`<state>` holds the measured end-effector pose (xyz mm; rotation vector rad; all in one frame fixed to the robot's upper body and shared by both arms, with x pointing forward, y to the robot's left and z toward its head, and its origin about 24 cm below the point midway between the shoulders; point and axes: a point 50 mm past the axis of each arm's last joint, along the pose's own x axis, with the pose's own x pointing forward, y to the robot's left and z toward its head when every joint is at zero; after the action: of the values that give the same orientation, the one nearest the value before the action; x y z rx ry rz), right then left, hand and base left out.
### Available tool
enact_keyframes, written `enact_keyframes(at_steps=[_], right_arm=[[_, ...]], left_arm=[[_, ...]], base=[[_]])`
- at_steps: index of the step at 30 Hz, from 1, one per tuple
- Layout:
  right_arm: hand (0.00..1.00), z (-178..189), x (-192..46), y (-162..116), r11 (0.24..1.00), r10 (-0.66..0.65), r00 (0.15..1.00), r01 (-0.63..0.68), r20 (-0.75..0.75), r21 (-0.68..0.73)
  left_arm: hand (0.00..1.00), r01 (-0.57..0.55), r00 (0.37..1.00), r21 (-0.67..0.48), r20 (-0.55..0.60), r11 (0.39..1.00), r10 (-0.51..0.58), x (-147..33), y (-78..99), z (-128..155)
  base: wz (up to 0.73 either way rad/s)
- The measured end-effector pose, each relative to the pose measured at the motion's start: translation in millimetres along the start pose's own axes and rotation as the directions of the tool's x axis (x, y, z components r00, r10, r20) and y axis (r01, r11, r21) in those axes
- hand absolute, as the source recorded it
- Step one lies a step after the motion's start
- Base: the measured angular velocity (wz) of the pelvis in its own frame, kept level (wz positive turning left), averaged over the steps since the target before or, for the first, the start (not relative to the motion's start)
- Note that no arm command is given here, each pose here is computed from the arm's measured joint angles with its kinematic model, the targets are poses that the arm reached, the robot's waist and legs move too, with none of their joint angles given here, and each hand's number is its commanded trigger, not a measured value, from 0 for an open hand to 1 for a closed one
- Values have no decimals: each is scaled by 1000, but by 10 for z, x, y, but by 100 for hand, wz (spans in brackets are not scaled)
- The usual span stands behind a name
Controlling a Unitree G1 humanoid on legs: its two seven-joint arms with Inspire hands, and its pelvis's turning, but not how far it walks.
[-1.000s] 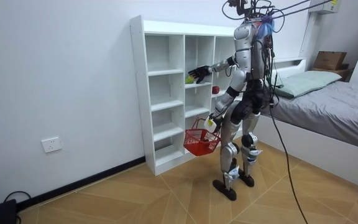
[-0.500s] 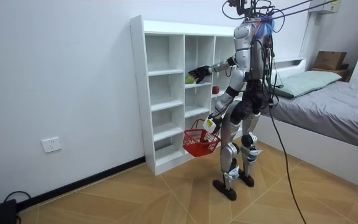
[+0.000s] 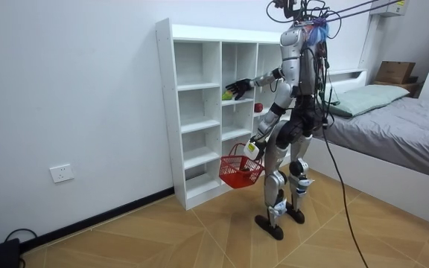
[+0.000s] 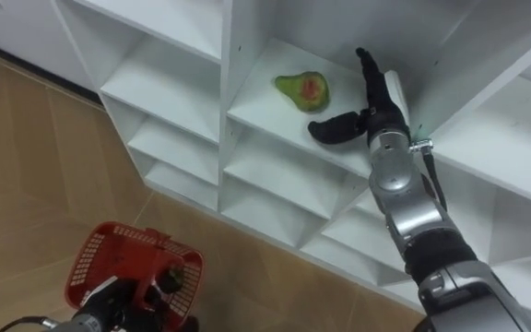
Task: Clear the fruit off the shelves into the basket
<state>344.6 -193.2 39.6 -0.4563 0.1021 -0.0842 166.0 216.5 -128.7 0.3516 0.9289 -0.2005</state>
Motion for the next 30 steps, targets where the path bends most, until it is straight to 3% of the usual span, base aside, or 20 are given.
enact_keyframes(at_steps=[10,30], right_arm=[[0,107,33,11,1000,-26,999,25,32,14],[0,250,46,36,995,-92,992,89,82,39]], left_arm=[[100,5,1000,30,23,1000,-5,30,-92,59],[100,-24,999,38,33,999,23,35,-104,76]], base=[[-4],[-1]])
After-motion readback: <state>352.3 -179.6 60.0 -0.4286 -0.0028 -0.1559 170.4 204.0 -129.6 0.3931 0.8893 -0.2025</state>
